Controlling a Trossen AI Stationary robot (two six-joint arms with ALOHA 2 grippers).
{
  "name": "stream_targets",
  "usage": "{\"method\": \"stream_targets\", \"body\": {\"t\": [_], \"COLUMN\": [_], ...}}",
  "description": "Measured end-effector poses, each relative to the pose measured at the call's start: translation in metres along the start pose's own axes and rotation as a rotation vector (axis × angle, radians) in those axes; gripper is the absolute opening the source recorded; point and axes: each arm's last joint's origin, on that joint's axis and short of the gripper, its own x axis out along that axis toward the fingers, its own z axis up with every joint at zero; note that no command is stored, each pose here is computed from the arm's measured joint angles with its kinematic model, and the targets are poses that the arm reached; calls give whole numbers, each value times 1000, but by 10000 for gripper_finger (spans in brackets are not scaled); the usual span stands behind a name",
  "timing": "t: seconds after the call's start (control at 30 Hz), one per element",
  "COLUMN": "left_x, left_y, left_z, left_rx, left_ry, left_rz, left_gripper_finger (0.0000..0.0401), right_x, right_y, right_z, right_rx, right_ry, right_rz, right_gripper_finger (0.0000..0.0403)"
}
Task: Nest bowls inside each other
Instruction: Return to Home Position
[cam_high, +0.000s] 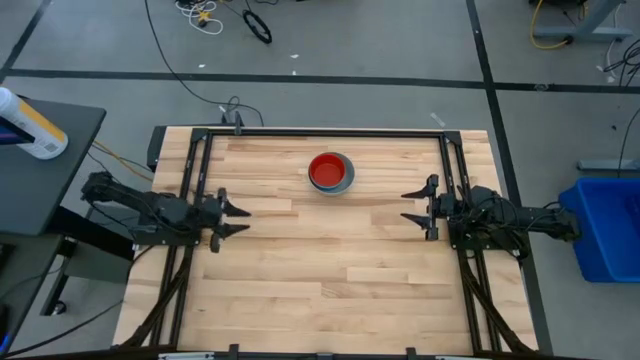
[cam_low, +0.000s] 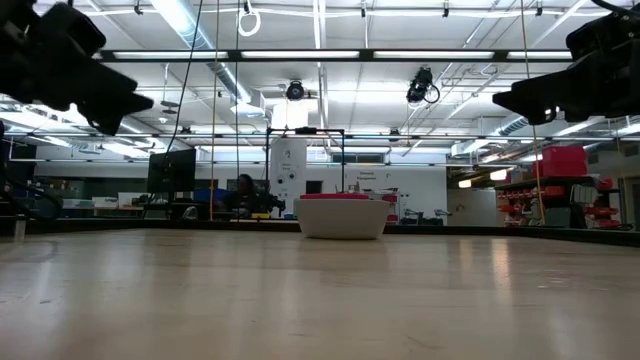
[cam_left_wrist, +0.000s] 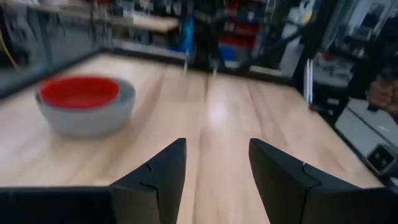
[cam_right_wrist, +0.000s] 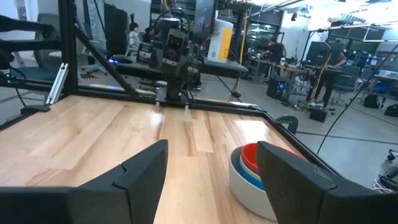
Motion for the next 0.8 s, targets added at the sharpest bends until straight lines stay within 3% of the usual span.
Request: {"method": "stream_targets", "body": {"t": [0.1,0.3,0.43,0.67,0.8], "left_x": [-6,-7,-7,-1,0], "left_y": [1,3,1,-6,-3], "left_z": [5,4,3,2,2], "left_rx": [40,14,-15,13,15], "left_ry": [-73,-23,-12,-160,-159], "left_rz": [-6,20,-44,-249,-231], "left_gripper_finger": [183,183,183,183,183], "right_x": [0,0,1,1,1], "right_y": [0,0,0,0,0], "right_z": [0,0,-1,-1,-1], "right_rx": [5,12,23,31,34], "right_ry": [0,2,10,10,10], "right_rz": [0,3,4,4,5], "right_gripper_finger": [244,232,226,215,209]}}
